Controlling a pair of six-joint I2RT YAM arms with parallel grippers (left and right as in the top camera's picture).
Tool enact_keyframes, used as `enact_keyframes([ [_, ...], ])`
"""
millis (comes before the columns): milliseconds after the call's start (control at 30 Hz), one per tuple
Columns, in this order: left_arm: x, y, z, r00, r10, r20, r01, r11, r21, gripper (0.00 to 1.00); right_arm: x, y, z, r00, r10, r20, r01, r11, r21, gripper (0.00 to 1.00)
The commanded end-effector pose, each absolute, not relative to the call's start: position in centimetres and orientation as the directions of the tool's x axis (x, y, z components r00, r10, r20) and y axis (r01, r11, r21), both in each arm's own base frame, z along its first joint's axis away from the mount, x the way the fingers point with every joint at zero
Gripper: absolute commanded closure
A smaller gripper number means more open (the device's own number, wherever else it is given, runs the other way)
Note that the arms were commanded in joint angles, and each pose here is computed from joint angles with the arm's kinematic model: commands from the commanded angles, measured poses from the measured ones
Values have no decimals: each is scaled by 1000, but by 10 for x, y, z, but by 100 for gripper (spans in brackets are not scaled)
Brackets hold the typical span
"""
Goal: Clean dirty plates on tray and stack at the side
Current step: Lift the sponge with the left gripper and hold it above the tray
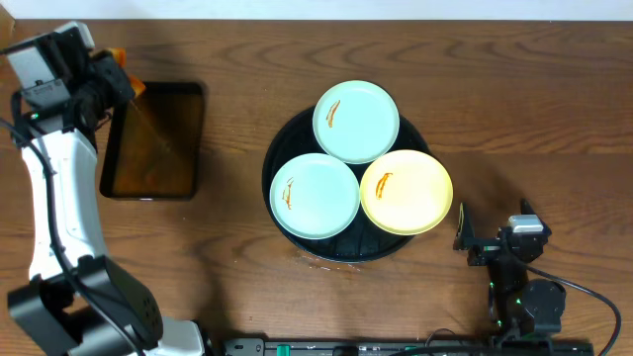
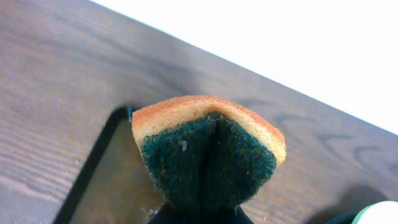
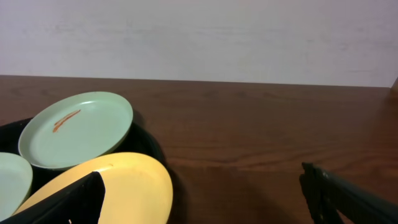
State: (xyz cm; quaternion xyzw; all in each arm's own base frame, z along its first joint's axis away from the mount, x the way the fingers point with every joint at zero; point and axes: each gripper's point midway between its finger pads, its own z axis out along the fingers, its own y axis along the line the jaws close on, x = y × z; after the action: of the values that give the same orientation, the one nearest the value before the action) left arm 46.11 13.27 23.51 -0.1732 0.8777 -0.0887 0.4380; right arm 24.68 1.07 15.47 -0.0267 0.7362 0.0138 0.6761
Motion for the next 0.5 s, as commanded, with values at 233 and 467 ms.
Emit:
enact_keyframes([
  [233, 465, 133, 263, -495, -364, -789, -195, 932, -307, 93, 247, 8, 154, -85, -32, -996, -43, 999, -28, 1],
  [467, 466, 134, 266, -487, -361, -796, -191, 933, -306, 93, 247, 8, 154, -85, -32, -996, -43, 999, -28, 1],
])
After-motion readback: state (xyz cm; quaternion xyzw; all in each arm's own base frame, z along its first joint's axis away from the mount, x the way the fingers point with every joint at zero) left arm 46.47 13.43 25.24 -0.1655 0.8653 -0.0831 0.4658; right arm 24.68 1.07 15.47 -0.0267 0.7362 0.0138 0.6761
